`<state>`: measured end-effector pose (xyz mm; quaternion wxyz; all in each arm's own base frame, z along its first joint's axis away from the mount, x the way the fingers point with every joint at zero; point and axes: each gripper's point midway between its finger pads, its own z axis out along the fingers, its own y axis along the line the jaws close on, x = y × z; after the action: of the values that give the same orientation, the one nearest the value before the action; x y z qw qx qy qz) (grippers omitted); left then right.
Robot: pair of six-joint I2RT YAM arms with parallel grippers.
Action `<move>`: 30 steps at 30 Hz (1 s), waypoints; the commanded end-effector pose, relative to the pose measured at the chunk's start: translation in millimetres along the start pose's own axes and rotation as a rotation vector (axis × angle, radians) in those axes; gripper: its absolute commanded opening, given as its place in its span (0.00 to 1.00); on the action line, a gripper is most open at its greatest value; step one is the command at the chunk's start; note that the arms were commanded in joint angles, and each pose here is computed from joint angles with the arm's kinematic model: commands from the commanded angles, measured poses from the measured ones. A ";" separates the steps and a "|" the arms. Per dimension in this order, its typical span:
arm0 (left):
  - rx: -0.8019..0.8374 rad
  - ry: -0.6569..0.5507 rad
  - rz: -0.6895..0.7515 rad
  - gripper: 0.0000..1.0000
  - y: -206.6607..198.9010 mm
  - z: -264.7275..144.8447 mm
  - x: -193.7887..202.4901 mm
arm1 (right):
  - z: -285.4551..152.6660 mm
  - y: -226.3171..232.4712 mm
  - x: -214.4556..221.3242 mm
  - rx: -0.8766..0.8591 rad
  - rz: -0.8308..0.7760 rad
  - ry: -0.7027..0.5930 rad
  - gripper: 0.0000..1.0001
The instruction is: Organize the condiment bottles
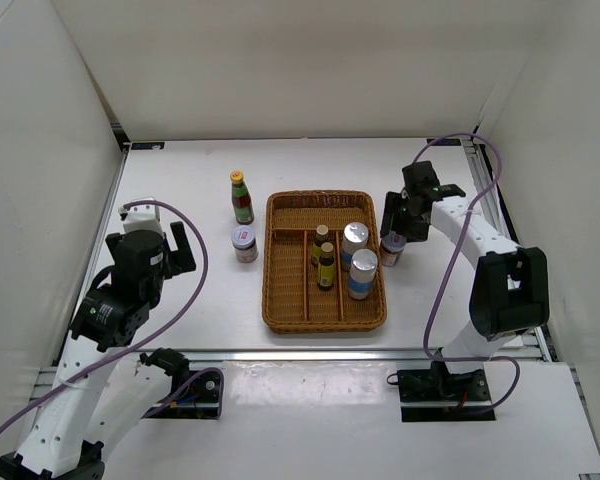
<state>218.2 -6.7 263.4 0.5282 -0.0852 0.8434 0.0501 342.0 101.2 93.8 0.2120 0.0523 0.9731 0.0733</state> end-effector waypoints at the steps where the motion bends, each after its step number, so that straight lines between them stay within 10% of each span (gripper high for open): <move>1: -0.005 -0.011 -0.014 1.00 0.1 1.4 -2.2 | 15.7 -1.8 25.8 0.005 -0.021 0.114 0.68; 10: 0.002 0.000 0.000 1.00 -1.8 3.1 -0.7 | -13.6 -8.6 27.1 0.034 -0.032 0.096 0.29; 30: 0.002 0.000 0.000 1.00 -2.6 3.4 -3.0 | -233.2 52.0 -58.8 -0.159 -0.158 -0.315 0.06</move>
<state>220.7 -7.9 259.8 0.5210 -0.0822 0.8479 0.0534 308.2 99.3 304.7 0.3487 -0.0039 0.9329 0.0905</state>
